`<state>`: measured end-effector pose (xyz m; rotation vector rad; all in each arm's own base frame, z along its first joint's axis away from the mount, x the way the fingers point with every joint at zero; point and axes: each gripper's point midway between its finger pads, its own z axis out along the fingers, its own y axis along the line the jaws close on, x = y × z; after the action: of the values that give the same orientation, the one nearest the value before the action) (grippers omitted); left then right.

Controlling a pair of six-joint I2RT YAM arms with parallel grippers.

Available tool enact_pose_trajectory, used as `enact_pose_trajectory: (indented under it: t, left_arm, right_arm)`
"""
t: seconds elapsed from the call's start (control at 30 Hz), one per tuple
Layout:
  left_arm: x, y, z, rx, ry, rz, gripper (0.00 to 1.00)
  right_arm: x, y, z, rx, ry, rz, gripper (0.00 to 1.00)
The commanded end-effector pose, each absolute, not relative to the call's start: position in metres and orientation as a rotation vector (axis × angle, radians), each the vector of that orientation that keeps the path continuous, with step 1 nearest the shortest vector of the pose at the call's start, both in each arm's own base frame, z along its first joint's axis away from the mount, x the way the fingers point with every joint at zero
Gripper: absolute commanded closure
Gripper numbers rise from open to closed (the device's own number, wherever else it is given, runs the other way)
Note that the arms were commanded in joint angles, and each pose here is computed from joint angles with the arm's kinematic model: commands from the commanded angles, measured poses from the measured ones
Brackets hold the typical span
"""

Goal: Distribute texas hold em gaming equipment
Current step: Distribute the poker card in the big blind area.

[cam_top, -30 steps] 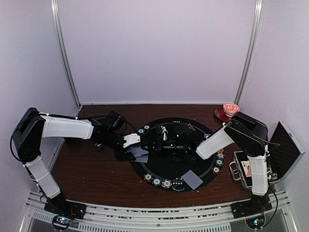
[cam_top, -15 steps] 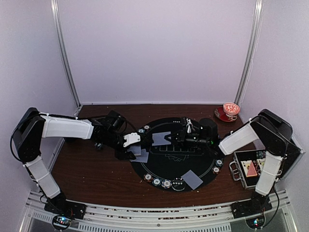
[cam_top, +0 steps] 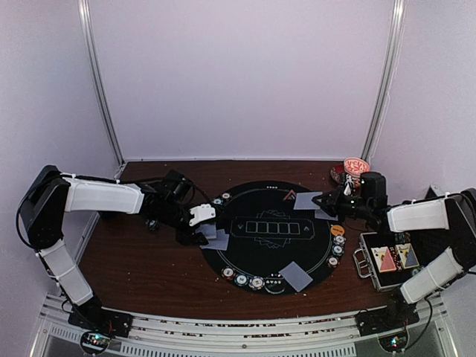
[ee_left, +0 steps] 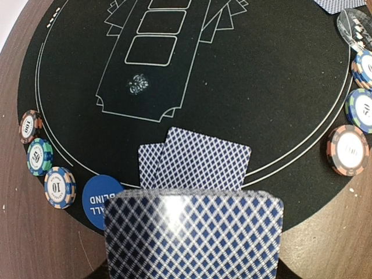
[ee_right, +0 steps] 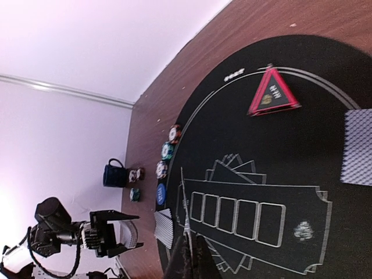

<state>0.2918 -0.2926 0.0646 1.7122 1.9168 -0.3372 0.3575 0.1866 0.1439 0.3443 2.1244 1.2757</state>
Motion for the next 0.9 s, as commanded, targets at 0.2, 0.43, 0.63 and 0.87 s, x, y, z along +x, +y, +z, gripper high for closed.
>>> enact_pose_trajectory:
  t: [0.2,0.43,0.63,0.87]
  left_arm:
    - [0.292,-0.296,0.071,1.713,1.882,-0.371,0.40]
    - [0.291,-0.297,0.070,1.716,1.882,-0.378,0.40]
    - [0.291,-0.297,0.069,1.717,1.886,-0.377,0.40]
    - [0.291,-0.297,0.068,1.718,1.888,-0.377,0.40]
  right_arm:
    - [0.367,0.102,0.080,0.514,2.294,1.153,1.00]
    - [0.385,0.087,0.078,0.578,2.249,1.157,1.00]
    - [0.396,0.089,0.071,0.589,2.244,1.189,1.00]
    - [0.411,0.088,0.062,0.600,2.253,1.194,1.00]
